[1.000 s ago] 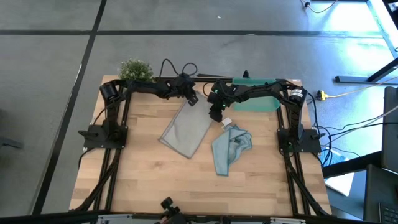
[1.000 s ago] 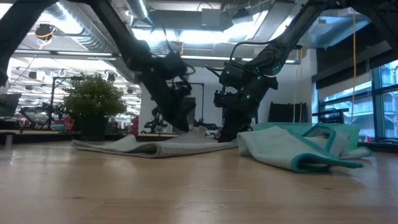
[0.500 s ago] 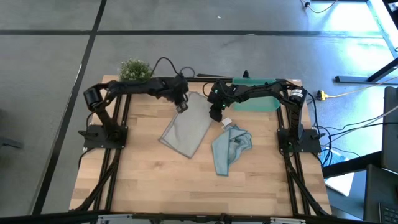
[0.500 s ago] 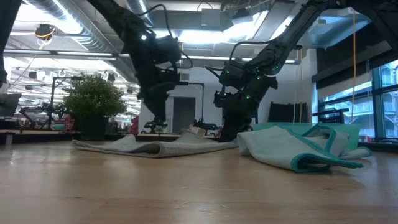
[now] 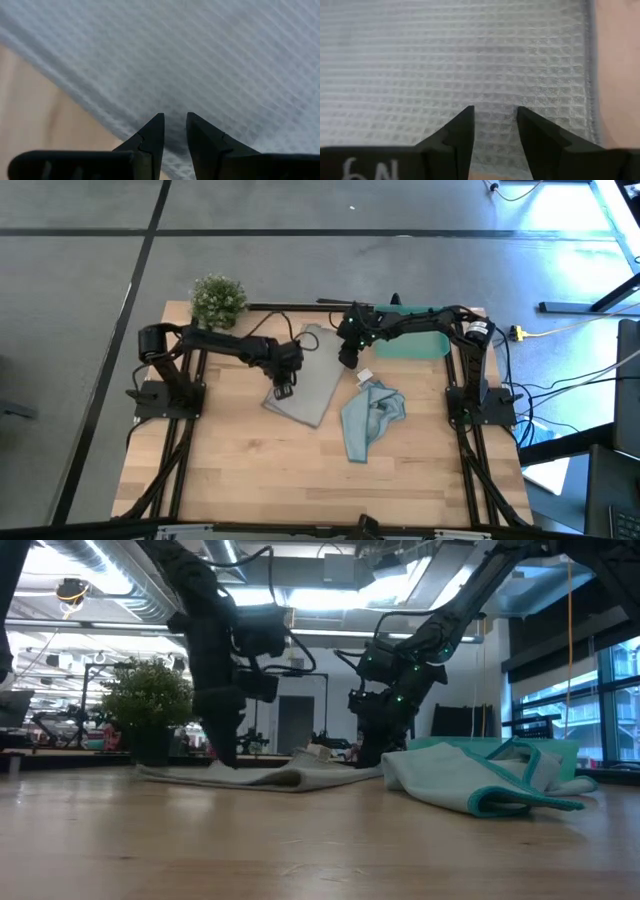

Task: Roll microfiber towels into tight, uniform cylinder then place into a basket
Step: Roll the grey microfiber towel

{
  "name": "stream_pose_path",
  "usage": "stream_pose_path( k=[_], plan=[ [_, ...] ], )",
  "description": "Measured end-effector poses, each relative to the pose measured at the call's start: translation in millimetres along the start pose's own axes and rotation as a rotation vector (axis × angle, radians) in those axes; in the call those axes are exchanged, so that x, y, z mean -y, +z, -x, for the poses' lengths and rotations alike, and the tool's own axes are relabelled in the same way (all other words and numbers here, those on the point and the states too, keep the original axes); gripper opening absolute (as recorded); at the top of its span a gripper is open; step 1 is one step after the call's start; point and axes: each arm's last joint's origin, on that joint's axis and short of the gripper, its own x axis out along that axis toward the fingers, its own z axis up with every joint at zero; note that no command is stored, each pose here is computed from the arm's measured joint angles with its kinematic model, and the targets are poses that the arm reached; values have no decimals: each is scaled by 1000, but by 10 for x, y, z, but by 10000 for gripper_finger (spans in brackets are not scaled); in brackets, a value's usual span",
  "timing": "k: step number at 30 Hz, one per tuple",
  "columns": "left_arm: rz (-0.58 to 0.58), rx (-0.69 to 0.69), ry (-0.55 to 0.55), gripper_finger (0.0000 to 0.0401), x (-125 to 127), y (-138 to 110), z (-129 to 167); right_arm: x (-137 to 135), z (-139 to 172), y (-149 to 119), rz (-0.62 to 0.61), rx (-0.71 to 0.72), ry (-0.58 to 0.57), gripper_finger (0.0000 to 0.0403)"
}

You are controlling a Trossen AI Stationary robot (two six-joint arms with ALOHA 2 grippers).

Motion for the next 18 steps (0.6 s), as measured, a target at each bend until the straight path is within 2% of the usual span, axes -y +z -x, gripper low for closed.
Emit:
stream_pose_path(
  k=[6,9,12,15,18],
  plan=[
    [46,-5,4,78,90,-110,-71,-54,92,222,37,58,166,150],
    [73,-5,5,78,108,-117,-75,-190,122,289,59,46,296,150],
    [94,1,-2,78,113,-113,-78,-407,106,244,128,-9,428,150],
    [107,4,-4,78,114,-110,-80,-630,70,163,234,-85,433,150],
    [110,4,-6,78,116,-110,-82,-786,30,144,323,-111,326,150]
  ],
)
